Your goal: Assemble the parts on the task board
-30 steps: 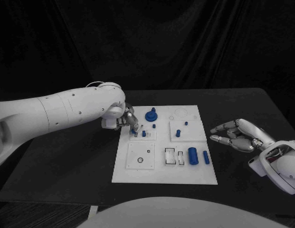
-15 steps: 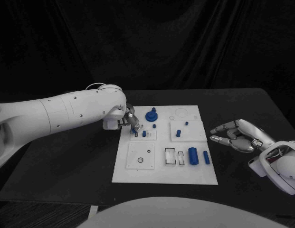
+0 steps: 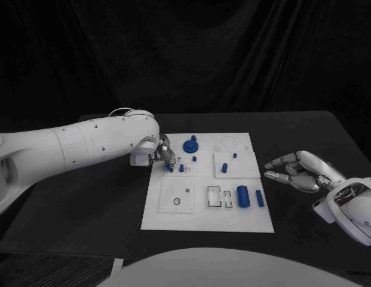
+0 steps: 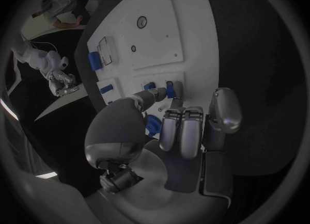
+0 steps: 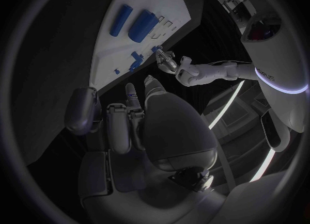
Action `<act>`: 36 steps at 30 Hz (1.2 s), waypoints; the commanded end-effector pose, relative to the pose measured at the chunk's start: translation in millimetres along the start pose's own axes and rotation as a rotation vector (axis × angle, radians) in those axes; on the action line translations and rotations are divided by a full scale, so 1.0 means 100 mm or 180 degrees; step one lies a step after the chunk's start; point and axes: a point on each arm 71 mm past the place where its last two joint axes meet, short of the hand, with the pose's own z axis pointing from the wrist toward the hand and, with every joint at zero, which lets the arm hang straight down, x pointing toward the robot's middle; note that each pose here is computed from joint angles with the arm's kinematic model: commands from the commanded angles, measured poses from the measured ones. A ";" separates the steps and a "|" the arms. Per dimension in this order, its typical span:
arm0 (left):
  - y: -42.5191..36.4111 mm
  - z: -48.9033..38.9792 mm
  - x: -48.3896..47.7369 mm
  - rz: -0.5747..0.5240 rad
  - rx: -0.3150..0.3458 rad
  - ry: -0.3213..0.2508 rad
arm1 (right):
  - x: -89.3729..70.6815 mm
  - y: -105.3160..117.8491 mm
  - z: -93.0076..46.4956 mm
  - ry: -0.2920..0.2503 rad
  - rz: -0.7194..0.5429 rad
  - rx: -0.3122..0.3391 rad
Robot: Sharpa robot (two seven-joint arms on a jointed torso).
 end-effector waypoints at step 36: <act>-0.057 0.027 0.074 0.0061 0.0050 0.0087 | 0.03 -0.02 0.00 0.0073 0.0030 0.0080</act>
